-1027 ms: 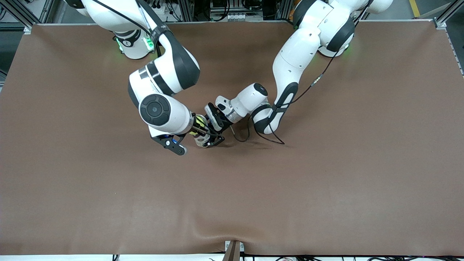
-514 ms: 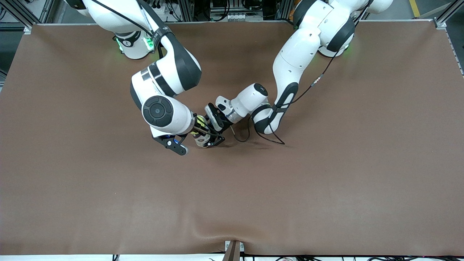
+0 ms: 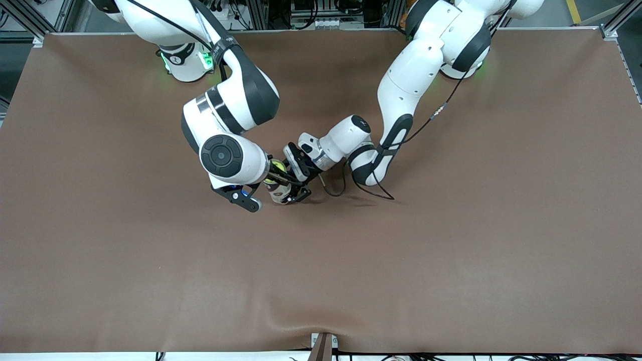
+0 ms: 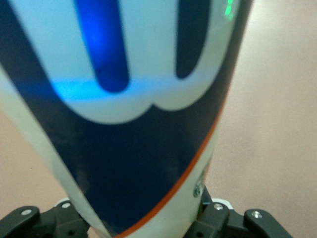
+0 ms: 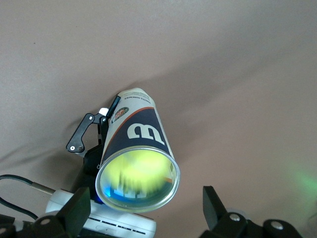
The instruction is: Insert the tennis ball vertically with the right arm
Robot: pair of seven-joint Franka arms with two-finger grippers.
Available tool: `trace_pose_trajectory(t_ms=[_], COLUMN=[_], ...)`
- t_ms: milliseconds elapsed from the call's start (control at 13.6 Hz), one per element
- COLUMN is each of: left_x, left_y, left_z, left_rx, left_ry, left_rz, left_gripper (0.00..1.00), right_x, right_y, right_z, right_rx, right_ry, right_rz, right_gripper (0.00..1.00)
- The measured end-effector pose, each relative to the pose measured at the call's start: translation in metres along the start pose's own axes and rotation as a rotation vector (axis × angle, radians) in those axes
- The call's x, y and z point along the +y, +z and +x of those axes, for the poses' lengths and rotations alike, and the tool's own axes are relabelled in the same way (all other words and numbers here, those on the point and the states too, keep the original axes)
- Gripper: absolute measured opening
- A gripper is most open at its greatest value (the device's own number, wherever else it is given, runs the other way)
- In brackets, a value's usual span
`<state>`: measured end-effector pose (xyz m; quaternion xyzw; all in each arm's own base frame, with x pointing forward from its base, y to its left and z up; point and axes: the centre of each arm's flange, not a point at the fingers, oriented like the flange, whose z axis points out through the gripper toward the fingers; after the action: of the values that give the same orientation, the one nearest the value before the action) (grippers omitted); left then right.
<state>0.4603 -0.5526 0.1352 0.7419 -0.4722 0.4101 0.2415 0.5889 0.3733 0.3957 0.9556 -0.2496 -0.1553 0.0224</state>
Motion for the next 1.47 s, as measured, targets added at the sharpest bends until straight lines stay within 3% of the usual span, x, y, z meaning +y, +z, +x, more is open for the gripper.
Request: trace_pose_trajectory(t_ms=[293,514,734,880,1100,1467], left_x=[0.000,0.000,-0.003,-0.005,-0.010,-0.029], left_y=[0.000,0.000,0.001,0.000,-0.007,-0.054], left_z=[0.000,0.000,-0.016,-0.027,-0.032,-0.023], left_rx=[0.000,0.000,-0.046,-0.068,-0.083,-0.085], left_ry=[0.000,0.000,-0.004,-0.008,-0.015,-0.077], left_rz=[0.000,0.000,0.004,0.002,0.002,-0.040], left_gripper=[0.78,0.79,1.00,1.00,1.00,1.00], right_x=[0.002,0.029,0.102,0.168,0.255,0.347], right_y=[-0.003,-0.039,-0.116,-0.160,-0.204,-0.220], right_z=[0.003,0.018,0.039,0.059,0.088,0.140], right_rx=[0.003,0.007,0.012,0.012,0.061,0.124], right_ry=[0.005,0.003,-0.044,-0.063,-0.114,-0.200], right_rz=[0.003,0.024,0.064,0.079,0.090,0.071], right_gripper=[1.00,1.00,1.00,1.00,1.00,1.00])
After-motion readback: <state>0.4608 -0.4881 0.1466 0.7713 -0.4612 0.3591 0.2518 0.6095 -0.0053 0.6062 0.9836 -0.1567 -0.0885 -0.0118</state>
